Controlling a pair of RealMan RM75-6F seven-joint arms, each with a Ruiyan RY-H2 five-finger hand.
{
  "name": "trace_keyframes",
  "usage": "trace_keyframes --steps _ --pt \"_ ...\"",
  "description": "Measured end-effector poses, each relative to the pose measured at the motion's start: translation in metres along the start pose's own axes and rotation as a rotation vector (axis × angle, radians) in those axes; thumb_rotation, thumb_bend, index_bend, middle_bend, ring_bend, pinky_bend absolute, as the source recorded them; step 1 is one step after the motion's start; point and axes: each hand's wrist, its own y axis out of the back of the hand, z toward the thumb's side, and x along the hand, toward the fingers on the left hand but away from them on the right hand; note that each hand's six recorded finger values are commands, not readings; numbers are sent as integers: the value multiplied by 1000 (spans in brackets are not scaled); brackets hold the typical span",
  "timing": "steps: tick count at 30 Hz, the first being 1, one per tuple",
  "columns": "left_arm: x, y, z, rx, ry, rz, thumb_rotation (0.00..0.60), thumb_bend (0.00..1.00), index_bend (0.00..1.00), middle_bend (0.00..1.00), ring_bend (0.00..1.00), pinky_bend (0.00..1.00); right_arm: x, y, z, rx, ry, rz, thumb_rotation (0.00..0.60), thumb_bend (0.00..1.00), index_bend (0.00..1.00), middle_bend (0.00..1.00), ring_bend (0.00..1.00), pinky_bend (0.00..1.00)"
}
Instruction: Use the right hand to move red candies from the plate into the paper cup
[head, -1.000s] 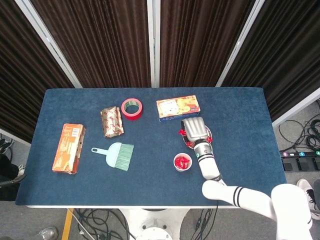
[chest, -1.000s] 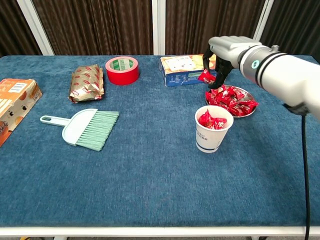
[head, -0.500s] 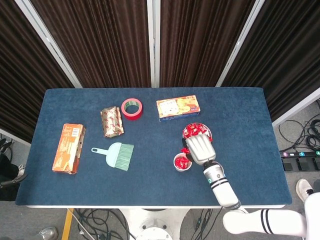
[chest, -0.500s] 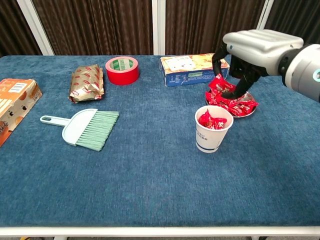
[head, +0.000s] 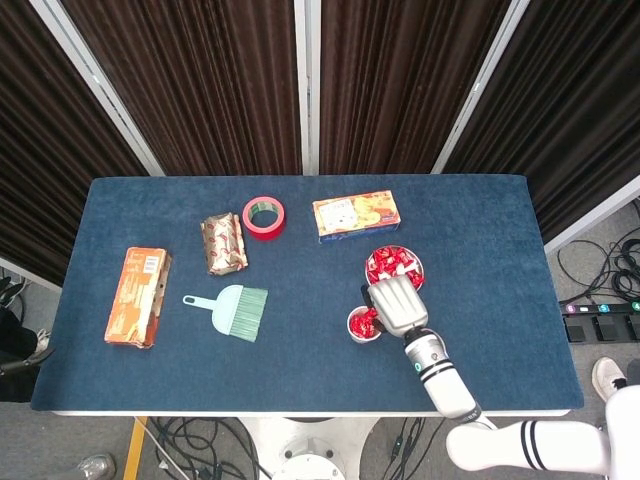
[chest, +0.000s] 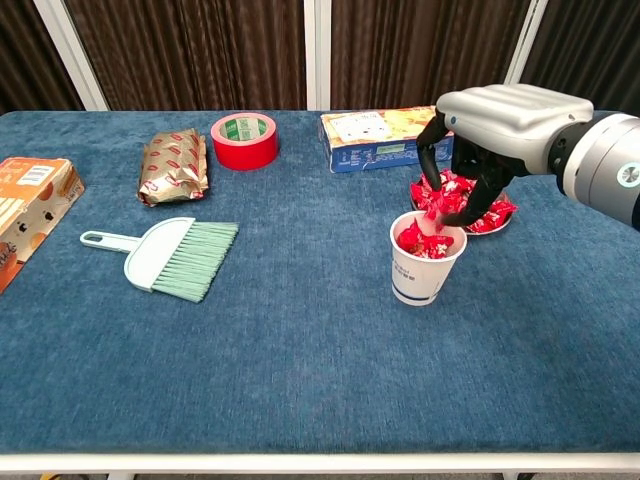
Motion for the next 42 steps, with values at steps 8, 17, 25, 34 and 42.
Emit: trace_keyframes --steps 8,17,25,34,42 --pt "1 0 -1 -2 -1 2 437 92 144 137 54 191 -1 4 0 -11 2 -16 600 50 570 1000 1000 947" --pt "3 1 1 3 -9 3 440 92 144 136 54 191 -2 42 -18 -2 -42 -166 600 60 551 1000 1000 947" --pt "10 0 8 12 -26 2 436 92 144 136 54 191 4 79 -84 78 -171 -384 600 94 493 857 734 743" --pt "16 2 17 35 -41 0 435 92 144 136 54 191 38 56 -171 136 -330 -287 600 107 296 312 281 318" --pt "18 3 24 51 -50 5 436 91 144 137 54 191 105 29 -211 142 -434 -153 600 190 114 117 100 51"
